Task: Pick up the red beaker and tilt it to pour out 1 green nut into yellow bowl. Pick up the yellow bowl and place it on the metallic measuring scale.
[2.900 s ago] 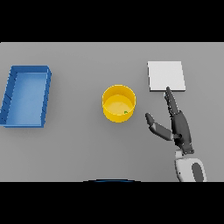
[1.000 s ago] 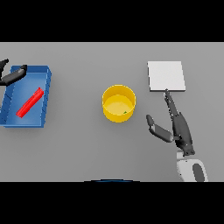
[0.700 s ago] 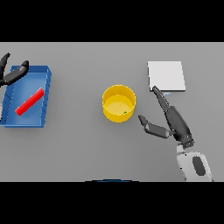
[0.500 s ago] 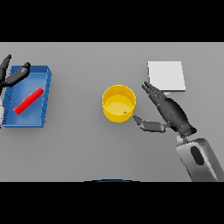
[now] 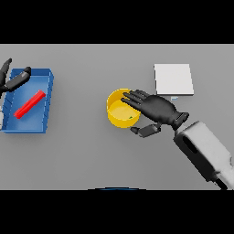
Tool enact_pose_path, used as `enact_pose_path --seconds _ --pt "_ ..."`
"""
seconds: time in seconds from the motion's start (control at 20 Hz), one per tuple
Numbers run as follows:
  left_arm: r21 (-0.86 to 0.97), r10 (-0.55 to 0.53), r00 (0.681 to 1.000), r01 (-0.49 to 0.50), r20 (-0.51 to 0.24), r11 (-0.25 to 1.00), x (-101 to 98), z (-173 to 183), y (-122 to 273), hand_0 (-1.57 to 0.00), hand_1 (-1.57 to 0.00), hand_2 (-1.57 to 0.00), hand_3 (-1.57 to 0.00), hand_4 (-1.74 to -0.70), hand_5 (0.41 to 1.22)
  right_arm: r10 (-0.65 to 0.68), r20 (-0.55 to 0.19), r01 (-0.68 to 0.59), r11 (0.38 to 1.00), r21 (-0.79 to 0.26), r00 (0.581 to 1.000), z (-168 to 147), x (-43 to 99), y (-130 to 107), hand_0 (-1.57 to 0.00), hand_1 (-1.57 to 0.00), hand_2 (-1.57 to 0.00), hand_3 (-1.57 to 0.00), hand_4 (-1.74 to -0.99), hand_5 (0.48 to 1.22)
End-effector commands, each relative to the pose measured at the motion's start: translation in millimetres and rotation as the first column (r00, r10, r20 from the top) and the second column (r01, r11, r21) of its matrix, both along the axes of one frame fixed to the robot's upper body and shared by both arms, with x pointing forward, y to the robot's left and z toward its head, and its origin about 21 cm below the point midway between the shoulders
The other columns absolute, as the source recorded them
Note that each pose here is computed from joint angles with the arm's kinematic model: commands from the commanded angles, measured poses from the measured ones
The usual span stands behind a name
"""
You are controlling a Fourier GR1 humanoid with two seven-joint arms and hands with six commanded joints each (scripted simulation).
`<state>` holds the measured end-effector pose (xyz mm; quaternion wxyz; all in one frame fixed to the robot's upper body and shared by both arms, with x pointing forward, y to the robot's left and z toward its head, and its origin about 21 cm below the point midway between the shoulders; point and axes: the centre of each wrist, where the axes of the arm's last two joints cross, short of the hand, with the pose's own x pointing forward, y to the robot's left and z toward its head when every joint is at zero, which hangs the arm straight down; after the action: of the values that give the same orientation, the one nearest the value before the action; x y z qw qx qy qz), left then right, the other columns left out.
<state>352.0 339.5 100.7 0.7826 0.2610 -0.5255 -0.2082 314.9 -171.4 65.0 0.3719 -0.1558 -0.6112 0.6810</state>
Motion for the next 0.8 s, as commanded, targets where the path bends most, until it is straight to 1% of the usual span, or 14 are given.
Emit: enact_pose_path --seconds 0.0,0.15,0.25,0.3,0.35,0.45,0.55,0.6,0.75 --pt "-0.004 -0.004 1.0 0.004 0.003 1.0 -0.2 1 0 0.0 0.0 0.0 0.0 -0.81 0.695 0.019 -0.006 -0.02 0.999 -0.027 1.0 -2 4.0 3 0.0 0.0 0.0 0.0 -1.153 0.639" --pt "0.0 0.006 1.0 -0.006 0.004 1.0 3.4 4 3 0.0 0.0 0.0 0.0 -0.81 0.696 0.079 -0.036 -0.082 0.992 -0.096 0.996 -8 13.0 13 0.0 0.0 0.0 0.0 -1.157 0.644" --pt "0.001 0.004 1.0 -0.004 0.01 1.0 0.5 5 4 0.0 0.0 0.0 0.0 -0.81 0.693 0.115 -0.064 -0.124 0.982 -0.142 0.991 -8 17.3 23 0.0 0.0 0.0 0.0 -1.157 0.652" --pt "0.004 0.008 1.0 -0.008 0.002 1.0 2.0 4 6 0.0 0.0 0.0 0.0 -0.81 0.696 0.13 -0.069 -0.14 0.975 -0.171 0.989 -7 20.1 23 0.0 0.0 0.0 0.0 -1.161 0.658" --pt "0.0 0.007 1.0 -0.007 0.002 1.0 2.1 6 6 0.0 0.0 0.0 0.0 -0.81 0.701 0.125 -0.077 -0.138 0.971 -0.195 0.989 -4 24.1 29 0.0 0.0 0.0 0.0 -1.159 0.663" --pt "0.008 -0.004 1.0 0.003 0.011 1.0 -1.0 3 7 0.0 0.0 0.0 0.0 -0.81 0.7 0.136 -0.108 -0.158 0.959 -0.236 0.985 -11 24.3 38 0.0 0.0 0.0 0.0 -1.164 0.67" --pt "0.007 -0.003 1.0 0.003 0.003 1.0 1.4 1 5 0.0 0.0 0.0 0.0 -0.8 0.703 0.136 -0.121 -0.165 0.948 -0.273 0.983 -11 28.0 44 0.0 0.0 0.0 0.0 -1.174 0.674" --pt "0.008 -0.004 1.0 0.004 0.002 1.0 3.9 2 3 0.0 0.0 0.0 0.0 -0.8 0.706 0.139 -0.131 -0.172 0.943 -0.286 0.982 -10 31.5 43 0.0 0.0 0.0 0.0 -1.177 0.673" --pt "0.016 -0.003 1.0 0.003 0.0 1.0 0.5 2 8 0.0 0.0 0.0 0.0 -0.8 0.704 0.13 -0.157 -0.175 0.932 -0.319 0.979 -20 36.1 47 0.0 0.0 0.0 -0.01 -1.186 0.684"
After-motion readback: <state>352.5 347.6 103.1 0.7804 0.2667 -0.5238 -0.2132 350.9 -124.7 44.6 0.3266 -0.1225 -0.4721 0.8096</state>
